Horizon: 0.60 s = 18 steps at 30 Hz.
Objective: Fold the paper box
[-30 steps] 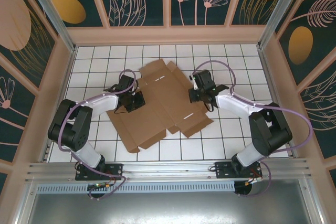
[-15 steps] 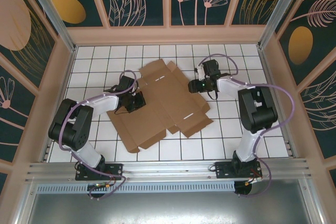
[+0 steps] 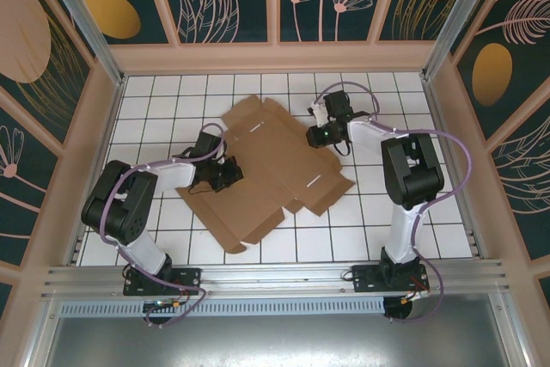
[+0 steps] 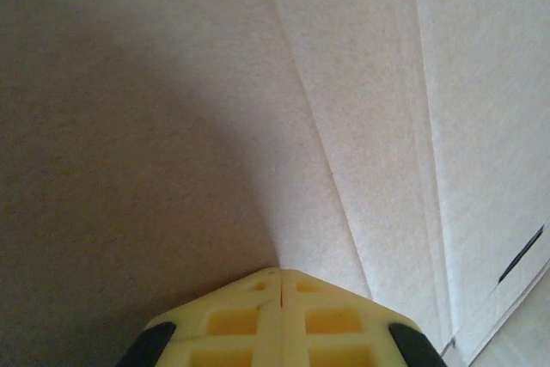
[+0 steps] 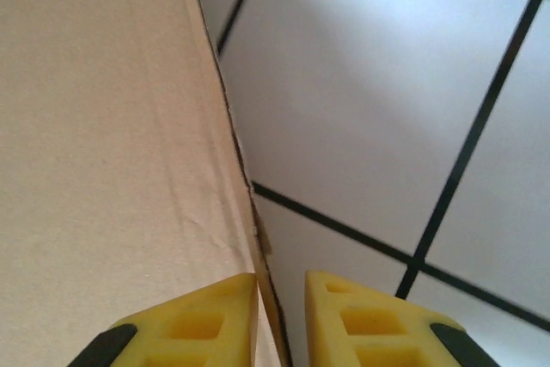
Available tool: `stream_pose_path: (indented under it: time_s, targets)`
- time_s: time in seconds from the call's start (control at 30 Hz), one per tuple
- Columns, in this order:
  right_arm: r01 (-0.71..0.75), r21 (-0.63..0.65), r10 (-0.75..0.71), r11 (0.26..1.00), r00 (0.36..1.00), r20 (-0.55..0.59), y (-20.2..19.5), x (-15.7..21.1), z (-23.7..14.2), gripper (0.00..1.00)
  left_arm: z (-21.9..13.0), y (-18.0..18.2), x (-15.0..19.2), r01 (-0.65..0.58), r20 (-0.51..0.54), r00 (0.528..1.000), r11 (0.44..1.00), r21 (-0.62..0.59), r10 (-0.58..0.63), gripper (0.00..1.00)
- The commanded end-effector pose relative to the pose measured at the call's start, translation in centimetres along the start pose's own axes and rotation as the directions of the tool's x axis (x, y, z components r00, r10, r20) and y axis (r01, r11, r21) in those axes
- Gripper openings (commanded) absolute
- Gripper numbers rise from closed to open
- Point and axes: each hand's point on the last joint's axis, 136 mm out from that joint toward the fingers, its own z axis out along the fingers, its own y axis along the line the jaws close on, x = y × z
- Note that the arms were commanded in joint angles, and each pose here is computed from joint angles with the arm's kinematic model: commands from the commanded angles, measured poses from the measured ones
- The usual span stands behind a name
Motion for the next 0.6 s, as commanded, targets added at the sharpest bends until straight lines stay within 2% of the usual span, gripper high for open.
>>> stream_pose_path:
  time_s: [0.0, 0.13, 0.23, 0.3, 0.4, 0.5, 0.57]
  targets:
    - [0.086, -0.049, -0.086, 0.995, 0.996, 0.015, 1.2, -1.7, 0.2, 0.22, 1.7, -1.3, 2.4, -0.004, -0.096, 0.995, 0.999, 0.041, 0.007, 0.0]
    - [0.115, -0.111, -0.117, 0.987, 0.993, -0.017, 2.4, -2.2, 1.3, 0.33, 2.5, -3.2, 3.6, -0.023, -0.135, 0.99, 0.994, 0.104, 0.037, 0.0]
    - [0.127, -0.087, -0.131, 0.988, 0.991, -0.036, 2.3, -2.3, 1.9, 0.44, 2.5, -4.8, 4.3, -0.058, -0.171, 0.982, 0.987, 0.149, 0.084, 0.01]
    - [0.121, -0.075, -0.122, 0.99, 0.993, -0.004, 2.2, -3.2, 1.6, 0.52, 2.0, -5.8, 4.2, -0.082, -0.161, 0.981, 0.981, 0.176, 0.111, 0.04]
    - [0.101, 0.01, -0.102, 0.995, 0.993, 0.056, 1.2, -5.0, 0.0, 0.58, 0.7, -7.9, 3.3, -0.147, -0.124, 0.977, 0.966, 0.215, 0.176, 0.09]
    - [-0.008, 0.125, -0.011, 0.992, 0.988, 0.154, -1.1, -7.3, -3.0, 0.6, -1.5, -11.5, 1.4, -0.252, -0.029, 0.963, 0.932, 0.261, 0.269, 0.14]
    - [-0.091, 0.126, 0.058, 0.988, 0.968, 0.244, -1.6, -8.0, -5.6, 0.6, -2.4, -14.1, -0.8, -0.314, 0.041, 0.949, 0.913, 0.26, 0.314, 0.18]
